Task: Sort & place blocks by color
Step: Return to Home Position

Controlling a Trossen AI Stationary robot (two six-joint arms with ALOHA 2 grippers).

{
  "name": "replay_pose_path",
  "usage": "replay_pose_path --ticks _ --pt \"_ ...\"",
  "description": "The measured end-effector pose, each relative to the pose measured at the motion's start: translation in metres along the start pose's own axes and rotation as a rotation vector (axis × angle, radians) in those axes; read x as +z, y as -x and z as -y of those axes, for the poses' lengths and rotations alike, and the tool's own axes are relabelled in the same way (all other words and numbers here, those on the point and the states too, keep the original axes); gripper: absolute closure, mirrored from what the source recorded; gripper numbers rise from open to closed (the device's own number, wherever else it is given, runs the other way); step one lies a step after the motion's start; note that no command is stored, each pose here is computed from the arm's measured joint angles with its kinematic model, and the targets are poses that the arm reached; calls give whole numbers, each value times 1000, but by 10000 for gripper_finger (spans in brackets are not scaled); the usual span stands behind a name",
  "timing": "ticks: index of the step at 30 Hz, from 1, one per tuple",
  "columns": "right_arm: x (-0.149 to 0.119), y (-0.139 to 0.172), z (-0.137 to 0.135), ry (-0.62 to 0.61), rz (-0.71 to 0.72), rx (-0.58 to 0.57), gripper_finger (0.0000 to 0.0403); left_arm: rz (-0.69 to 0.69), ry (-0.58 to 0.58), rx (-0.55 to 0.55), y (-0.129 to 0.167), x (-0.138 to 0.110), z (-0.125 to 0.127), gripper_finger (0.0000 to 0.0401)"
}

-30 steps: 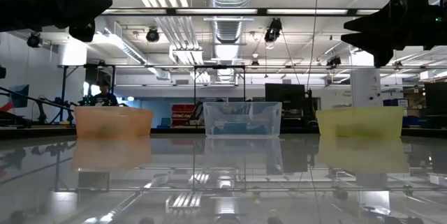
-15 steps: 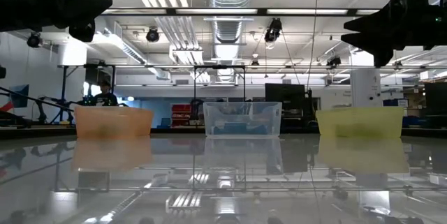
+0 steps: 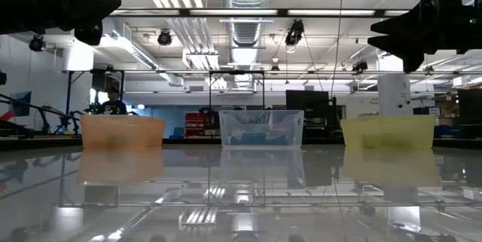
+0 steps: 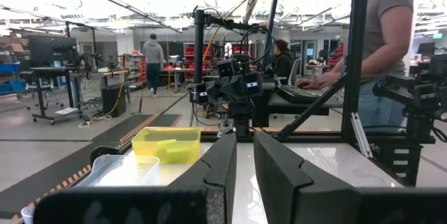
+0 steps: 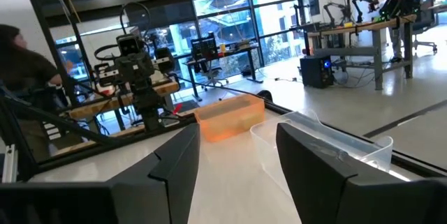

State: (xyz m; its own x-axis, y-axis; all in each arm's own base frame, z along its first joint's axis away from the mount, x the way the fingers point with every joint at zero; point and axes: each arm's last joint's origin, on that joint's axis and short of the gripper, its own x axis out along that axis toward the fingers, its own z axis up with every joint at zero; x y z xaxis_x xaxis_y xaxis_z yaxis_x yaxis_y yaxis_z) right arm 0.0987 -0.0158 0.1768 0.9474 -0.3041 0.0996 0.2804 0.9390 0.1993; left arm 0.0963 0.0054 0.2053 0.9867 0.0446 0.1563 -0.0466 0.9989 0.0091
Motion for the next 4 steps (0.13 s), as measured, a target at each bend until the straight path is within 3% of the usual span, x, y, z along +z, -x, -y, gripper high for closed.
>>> replay_pose_path --ticks 4 --pt "0 0 0 0 0 0 219 0 0 0 0 0 0 366"
